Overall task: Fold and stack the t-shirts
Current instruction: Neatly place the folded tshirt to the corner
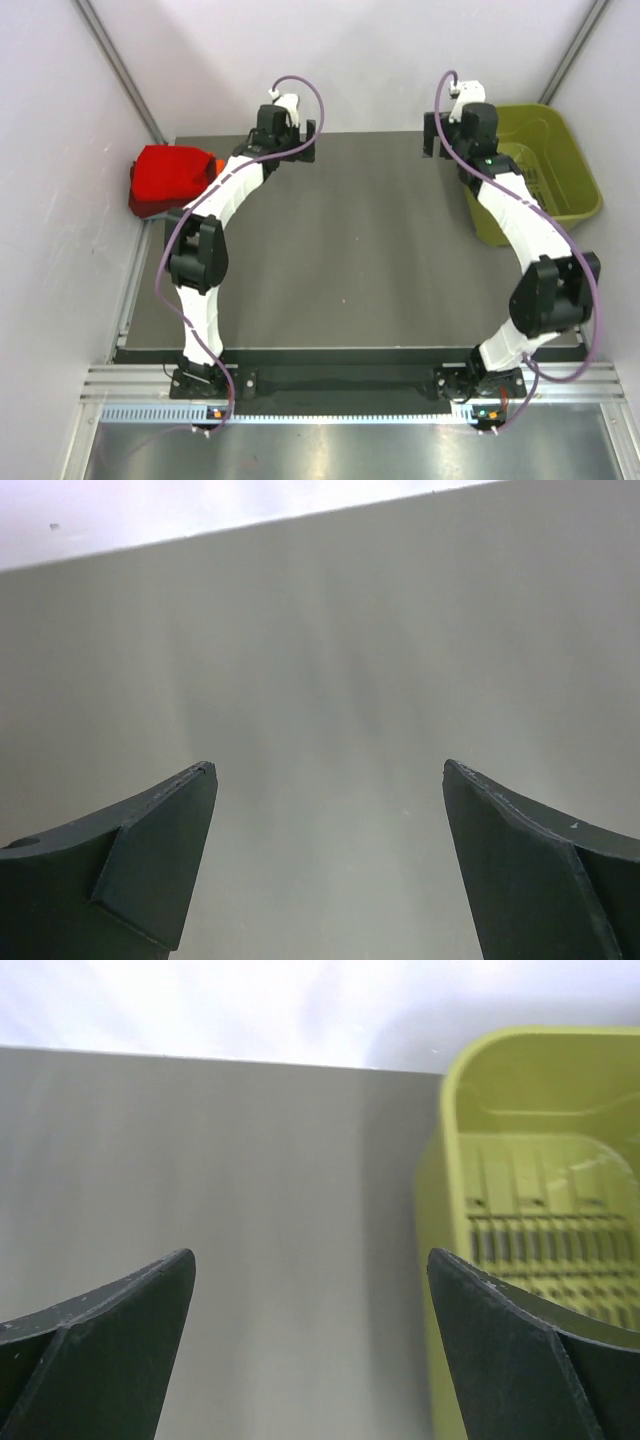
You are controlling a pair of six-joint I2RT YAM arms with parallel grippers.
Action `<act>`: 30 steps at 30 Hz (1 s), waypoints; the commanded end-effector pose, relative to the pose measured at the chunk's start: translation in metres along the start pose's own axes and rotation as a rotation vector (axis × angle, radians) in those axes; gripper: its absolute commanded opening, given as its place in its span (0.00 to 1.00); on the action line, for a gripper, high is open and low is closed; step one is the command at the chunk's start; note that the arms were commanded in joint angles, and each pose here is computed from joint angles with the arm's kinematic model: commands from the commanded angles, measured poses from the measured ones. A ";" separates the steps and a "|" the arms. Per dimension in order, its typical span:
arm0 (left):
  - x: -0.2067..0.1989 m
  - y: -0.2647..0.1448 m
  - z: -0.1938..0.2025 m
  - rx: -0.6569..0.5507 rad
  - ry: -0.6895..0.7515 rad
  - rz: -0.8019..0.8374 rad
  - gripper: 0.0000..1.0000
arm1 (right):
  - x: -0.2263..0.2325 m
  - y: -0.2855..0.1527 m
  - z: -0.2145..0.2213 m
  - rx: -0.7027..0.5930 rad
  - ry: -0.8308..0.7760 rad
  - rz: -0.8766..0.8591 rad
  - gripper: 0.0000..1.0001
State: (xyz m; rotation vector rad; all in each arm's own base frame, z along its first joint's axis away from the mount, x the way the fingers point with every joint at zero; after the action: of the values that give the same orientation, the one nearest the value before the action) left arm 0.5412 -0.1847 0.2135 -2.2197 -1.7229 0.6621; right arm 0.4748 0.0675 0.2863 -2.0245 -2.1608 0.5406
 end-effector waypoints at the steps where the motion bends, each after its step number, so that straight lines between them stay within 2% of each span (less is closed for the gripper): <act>1: -0.012 -0.038 -0.040 -0.106 -0.043 0.031 0.99 | -0.002 -0.029 -0.007 -0.027 -0.084 0.032 1.00; 5: -0.016 -0.055 -0.056 -0.142 -0.063 0.048 0.99 | -0.004 -0.049 -0.015 -0.078 -0.079 0.032 1.00; 12: -0.025 -0.075 -0.069 -0.175 -0.044 0.101 0.99 | -0.008 -0.062 -0.012 -0.079 -0.064 0.050 1.00; 19: -0.012 -0.098 -0.099 -0.265 -0.015 0.023 0.99 | -0.008 -0.088 -0.016 -0.081 -0.058 0.022 1.00; 24: -0.008 -0.112 -0.111 -0.303 -0.002 0.009 0.99 | -0.020 -0.101 -0.026 -0.021 -0.060 0.071 1.00; 30: -0.001 -0.123 -0.127 -0.360 -0.009 -0.040 0.99 | -0.022 -0.104 -0.051 -0.093 -0.003 0.089 1.00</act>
State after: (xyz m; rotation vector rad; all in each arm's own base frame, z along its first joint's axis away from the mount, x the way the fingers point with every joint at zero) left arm 0.5078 -0.1556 0.3223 -2.3250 -1.8964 0.5124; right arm 0.3994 0.0492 0.3463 -2.1270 -2.1378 0.5700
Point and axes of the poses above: each gripper's point midway between its finger pads, its own y axis out along the fingers, its own x axis along the line the jaws close on, z = x × y, the point moved 3 cm from there along -y, back along the fingers, and after that the axes turned 6 degrees about -y, right-handed, at the moved point
